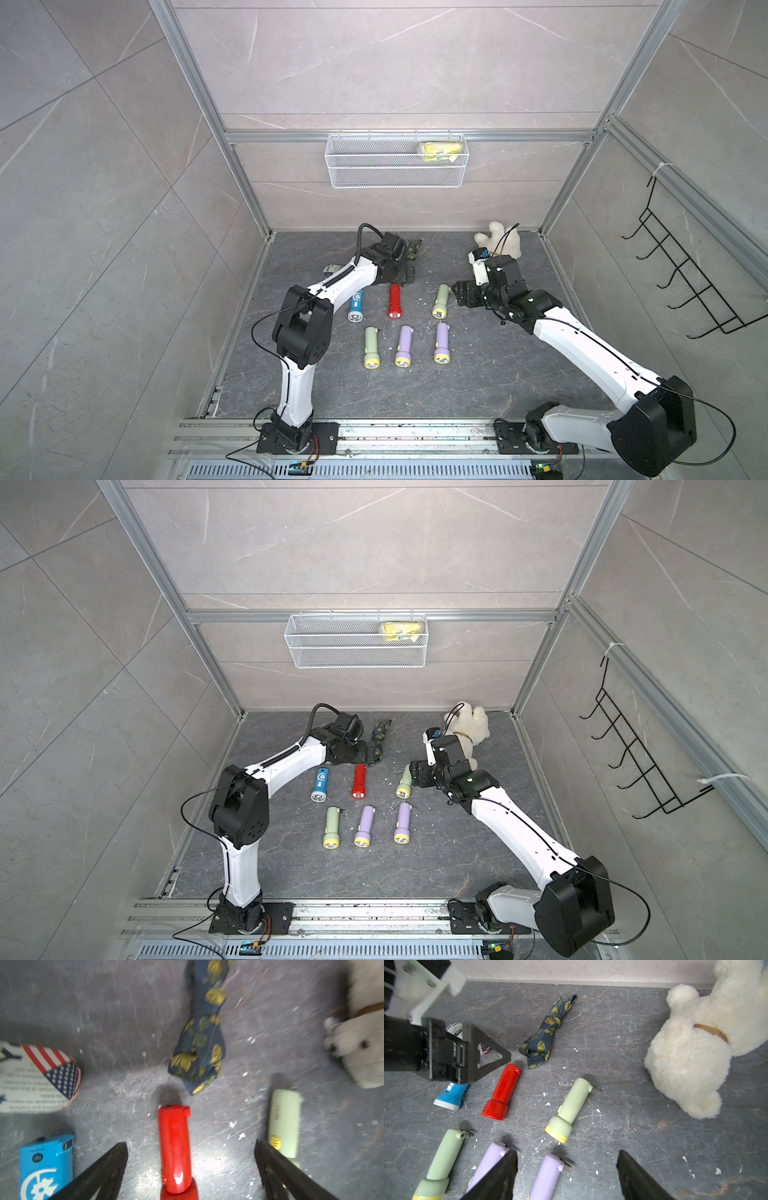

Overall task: Close the plug at the bottom of the flashlight
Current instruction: Place the flashlight at the center of the board, then pick up the flashlight from the center of the board.

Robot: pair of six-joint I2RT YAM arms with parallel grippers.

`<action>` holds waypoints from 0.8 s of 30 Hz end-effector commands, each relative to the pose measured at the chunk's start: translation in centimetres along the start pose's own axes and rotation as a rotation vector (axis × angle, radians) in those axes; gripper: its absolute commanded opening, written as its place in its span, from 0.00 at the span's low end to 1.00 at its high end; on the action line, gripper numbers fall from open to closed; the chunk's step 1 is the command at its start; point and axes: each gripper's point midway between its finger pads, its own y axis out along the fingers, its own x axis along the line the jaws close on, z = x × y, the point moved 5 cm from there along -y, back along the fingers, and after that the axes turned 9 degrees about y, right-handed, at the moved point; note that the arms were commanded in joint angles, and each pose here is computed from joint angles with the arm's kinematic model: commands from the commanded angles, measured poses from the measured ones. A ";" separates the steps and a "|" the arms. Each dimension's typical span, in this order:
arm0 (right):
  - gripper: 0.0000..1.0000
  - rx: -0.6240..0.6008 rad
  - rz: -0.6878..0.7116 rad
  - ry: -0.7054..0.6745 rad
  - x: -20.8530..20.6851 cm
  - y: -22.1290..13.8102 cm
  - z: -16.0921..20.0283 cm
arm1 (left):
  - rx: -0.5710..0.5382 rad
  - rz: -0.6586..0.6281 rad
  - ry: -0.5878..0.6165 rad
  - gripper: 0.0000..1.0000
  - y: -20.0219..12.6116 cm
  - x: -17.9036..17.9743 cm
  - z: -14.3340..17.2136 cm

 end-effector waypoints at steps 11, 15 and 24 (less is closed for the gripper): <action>0.82 -0.062 0.166 0.193 -6.0 -1.1 1.9 | -0.011 0.113 0.170 0.94 -0.1 -8.8 -1.1; 0.85 -0.072 0.193 0.231 -7.2 -1.7 2.5 | 0.034 0.113 0.222 0.92 1.2 -11.3 -0.1; 1.00 -0.085 0.208 0.315 -8.9 -1.8 3.0 | 0.178 0.113 0.250 0.79 4.7 -13.3 4.0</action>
